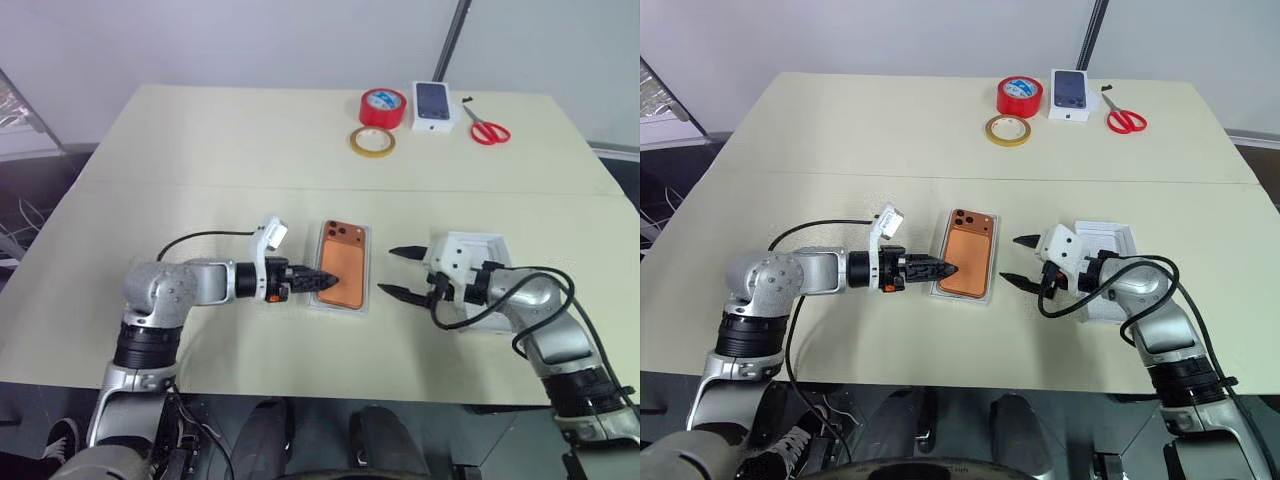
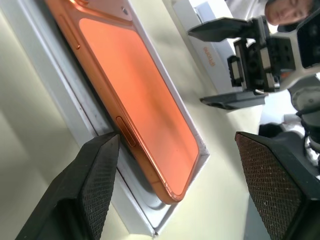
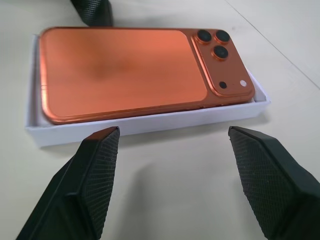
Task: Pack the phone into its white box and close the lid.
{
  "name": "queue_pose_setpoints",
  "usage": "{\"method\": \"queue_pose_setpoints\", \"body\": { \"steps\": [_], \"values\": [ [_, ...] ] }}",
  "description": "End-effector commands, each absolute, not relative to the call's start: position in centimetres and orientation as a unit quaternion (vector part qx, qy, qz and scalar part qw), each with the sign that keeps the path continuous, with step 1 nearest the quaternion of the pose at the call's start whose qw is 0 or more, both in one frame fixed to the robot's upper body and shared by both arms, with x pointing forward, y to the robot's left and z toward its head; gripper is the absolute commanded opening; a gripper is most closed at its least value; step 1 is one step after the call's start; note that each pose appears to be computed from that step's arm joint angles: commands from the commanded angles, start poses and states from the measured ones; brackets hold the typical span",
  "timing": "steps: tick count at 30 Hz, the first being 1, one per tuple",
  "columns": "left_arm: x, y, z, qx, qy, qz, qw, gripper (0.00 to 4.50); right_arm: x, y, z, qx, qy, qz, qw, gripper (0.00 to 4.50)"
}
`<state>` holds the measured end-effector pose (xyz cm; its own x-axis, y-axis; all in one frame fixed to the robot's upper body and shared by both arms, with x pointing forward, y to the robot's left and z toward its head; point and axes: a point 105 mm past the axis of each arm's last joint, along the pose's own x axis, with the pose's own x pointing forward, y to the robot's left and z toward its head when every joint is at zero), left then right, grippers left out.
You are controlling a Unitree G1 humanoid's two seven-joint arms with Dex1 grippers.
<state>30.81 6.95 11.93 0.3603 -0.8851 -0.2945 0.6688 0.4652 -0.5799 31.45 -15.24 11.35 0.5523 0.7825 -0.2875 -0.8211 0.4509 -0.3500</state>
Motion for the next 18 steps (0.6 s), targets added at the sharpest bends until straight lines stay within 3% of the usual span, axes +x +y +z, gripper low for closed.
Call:
{"method": "queue_pose_setpoints", "body": {
  "steps": [1, 5, 6, 12, 18],
  "values": [
    [32.9, 8.1, 13.6, -0.188, 0.245, -0.451, 0.837, 2.55, 32.7, -15.7, 12.4, -0.251, 0.022, 0.442, 0.861, 2.31],
    [33.3, 8.5, 14.4, -0.21, 0.235, -0.447, 0.837, 0.56, 33.0, -15.5, 12.3, -0.261, 0.018, 0.44, 0.859, 0.22],
    [33.4, 8.7, 14.4, -0.209, 0.237, -0.444, 0.839, 0.03, 33.1, -15.5, 12.3, -0.261, 0.018, 0.438, 0.86, 0.0],
    [34.9, 10.2, 12.9, -0.133, 0.224, -0.393, 0.882, 0.03, 33.5, -15.6, 11.6, -0.293, 0.024, 0.429, 0.854, 0.0],
    [33.6, 9.4, 9.5, 0.003, 0.263, -0.426, 0.865, 0.03, 33.4, -14.4, 10.1, -0.328, 0.031, 0.441, 0.835, 0.0]
  ]
}}
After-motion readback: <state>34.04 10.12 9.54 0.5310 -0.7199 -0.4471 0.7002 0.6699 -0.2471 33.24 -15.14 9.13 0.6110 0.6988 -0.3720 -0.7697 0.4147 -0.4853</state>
